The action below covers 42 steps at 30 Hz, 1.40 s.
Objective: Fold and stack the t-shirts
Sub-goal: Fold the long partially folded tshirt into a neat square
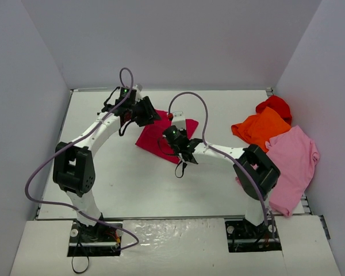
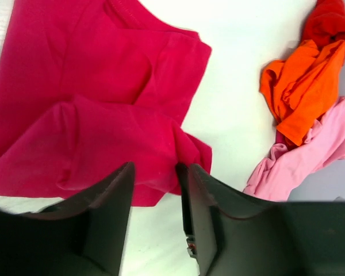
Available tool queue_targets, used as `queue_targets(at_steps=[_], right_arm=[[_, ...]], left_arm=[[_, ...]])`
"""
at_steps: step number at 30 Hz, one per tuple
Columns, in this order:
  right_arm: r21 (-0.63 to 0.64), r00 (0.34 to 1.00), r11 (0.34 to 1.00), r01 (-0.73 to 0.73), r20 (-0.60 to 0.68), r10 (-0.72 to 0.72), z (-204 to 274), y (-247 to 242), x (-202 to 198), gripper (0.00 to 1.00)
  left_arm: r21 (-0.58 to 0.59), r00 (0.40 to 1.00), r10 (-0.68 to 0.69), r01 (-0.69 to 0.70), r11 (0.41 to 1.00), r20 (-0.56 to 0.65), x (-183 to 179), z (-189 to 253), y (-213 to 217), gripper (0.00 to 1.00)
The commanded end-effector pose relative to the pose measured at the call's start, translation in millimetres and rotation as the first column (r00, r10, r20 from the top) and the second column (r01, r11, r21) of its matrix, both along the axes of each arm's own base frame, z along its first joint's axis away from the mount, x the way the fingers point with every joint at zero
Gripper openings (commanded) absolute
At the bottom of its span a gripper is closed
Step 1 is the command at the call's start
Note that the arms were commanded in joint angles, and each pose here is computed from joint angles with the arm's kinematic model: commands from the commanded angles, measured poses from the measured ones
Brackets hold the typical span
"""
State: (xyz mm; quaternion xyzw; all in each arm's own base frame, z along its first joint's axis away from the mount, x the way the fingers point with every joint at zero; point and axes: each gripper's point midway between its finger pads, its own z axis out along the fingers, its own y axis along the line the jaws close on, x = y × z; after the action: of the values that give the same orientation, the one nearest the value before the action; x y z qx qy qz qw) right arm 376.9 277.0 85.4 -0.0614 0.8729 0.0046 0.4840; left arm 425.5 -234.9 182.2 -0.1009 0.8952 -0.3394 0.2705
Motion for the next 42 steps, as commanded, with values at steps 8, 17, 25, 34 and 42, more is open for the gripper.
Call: queue_targets(at_steps=[8,17,25,34,42], right_arm=[[0.108,0.997,0.994,-0.018,0.081,0.010,33.7,13.3,34.1,0.00],[0.114,0.999,0.993,-0.029,0.047,0.023,21.3,12.7,32.6,0.00],[0.124,0.998,0.991,-0.041,0.046,0.035,24.4,14.5,32.6,0.00],[0.133,0.999,0.990,-0.039,0.024,0.036,18.5,12.5,29.2,0.00],[0.137,0.999,0.990,-0.045,0.011,0.044,13.4,15.6,29.8,0.00]], left_arm=[[-0.024,0.997,-0.001,0.003,1.000,0.071,13.2,13.7,6.6,0.23],[0.070,0.999,0.032,-0.031,0.997,-0.019,1.4,-18.3,34.1,0.73],[0.058,0.996,0.072,-0.069,0.996,-0.058,-2.8,-45.7,48.7,0.77],[0.043,0.998,0.037,-0.034,0.999,-0.058,18.5,-54.7,39.3,0.75],[0.023,0.998,0.018,-0.017,1.000,-0.060,33.0,-61.6,32.3,0.74]])
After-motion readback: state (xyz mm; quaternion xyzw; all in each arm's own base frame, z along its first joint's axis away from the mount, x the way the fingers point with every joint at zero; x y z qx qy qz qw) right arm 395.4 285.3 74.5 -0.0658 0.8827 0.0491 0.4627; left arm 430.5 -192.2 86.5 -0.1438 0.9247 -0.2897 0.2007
